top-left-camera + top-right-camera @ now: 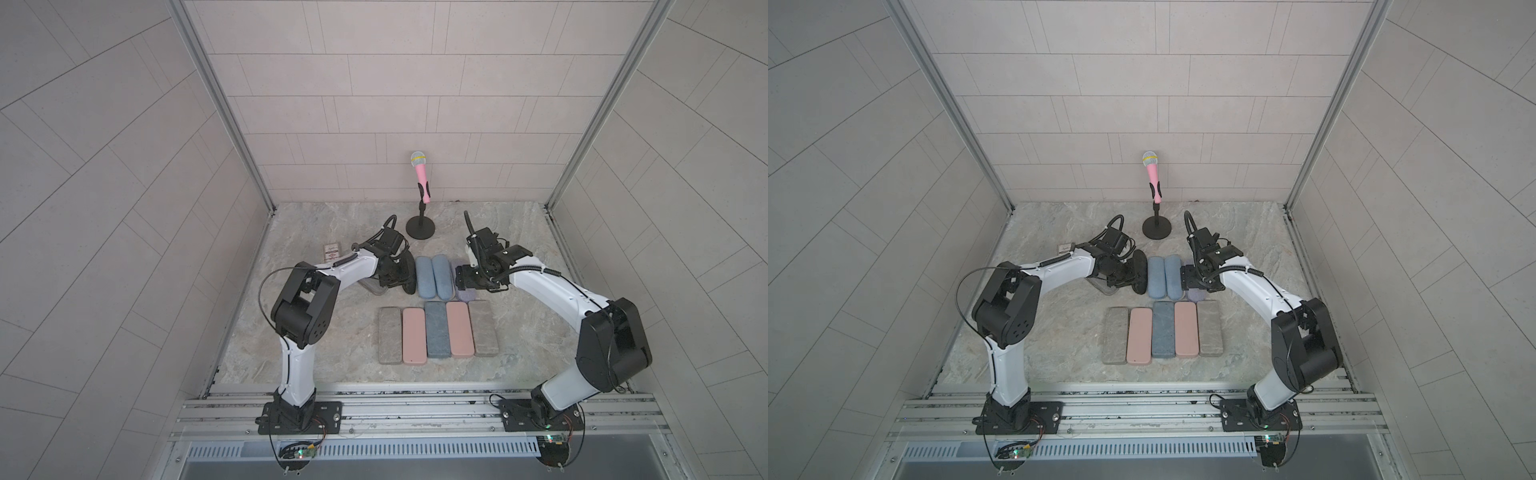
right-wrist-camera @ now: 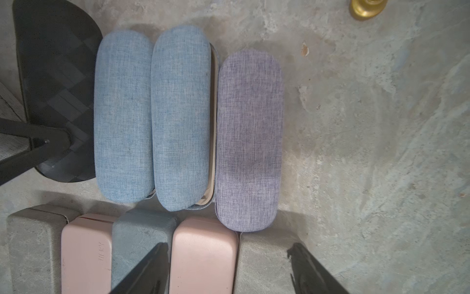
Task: Close the glasses case
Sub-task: Place the glasses case at the center of the board.
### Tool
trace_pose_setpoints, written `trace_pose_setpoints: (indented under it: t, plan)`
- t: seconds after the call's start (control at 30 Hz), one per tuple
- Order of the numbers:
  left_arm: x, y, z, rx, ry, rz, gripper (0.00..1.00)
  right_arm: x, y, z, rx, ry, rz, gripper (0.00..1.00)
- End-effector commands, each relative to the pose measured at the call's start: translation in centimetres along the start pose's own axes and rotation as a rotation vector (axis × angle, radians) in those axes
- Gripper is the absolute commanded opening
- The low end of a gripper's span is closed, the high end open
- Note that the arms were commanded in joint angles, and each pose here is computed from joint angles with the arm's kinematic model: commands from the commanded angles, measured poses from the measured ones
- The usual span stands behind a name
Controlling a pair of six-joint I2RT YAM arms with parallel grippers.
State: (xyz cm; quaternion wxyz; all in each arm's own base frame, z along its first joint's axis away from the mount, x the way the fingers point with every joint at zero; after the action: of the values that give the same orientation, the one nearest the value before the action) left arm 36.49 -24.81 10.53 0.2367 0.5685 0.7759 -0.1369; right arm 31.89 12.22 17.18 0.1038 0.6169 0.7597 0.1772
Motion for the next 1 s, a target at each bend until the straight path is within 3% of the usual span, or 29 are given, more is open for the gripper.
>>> trace_pose_setpoints:
  t: [0.0, 0.1, 0.17, 0.97]
  plan:
    - [0.4, -0.3, 0.6, 0.021, 0.016, 0.003, 0.16, -0.3, -0.2, 0.0, 0.002, -0.019, 0.018, 0.78]
    - [0.6, -0.3, 0.6, 0.023, 0.03, 0.004, 0.33, -0.3, -0.2, 0.1, 0.003, -0.016, 0.019, 0.77]
    - [0.7, -0.3, 0.6, 0.02, 0.036, 0.006, 0.4, -0.3, -0.2, 0.0, 0.002, -0.014, 0.02, 0.77]
    - [1.2, 1.2, -2.5, -0.037, 0.14, 0.048, 0.57, -0.1, -0.2, 0.0, 0.006, 0.005, 0.018, 0.77]
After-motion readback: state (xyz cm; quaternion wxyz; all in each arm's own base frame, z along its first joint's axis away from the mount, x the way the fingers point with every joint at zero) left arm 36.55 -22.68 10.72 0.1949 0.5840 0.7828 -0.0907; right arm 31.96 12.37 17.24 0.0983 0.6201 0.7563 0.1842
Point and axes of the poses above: each gripper's point midway between its finger pads, its own z axis out along the fingers, its own x axis along the line the jaws close on, y = z × x, the point moved 6 cm from there along -z, back along the fingers, and after that the axes turned 11 degrees about -z, right-handed, at the moved point
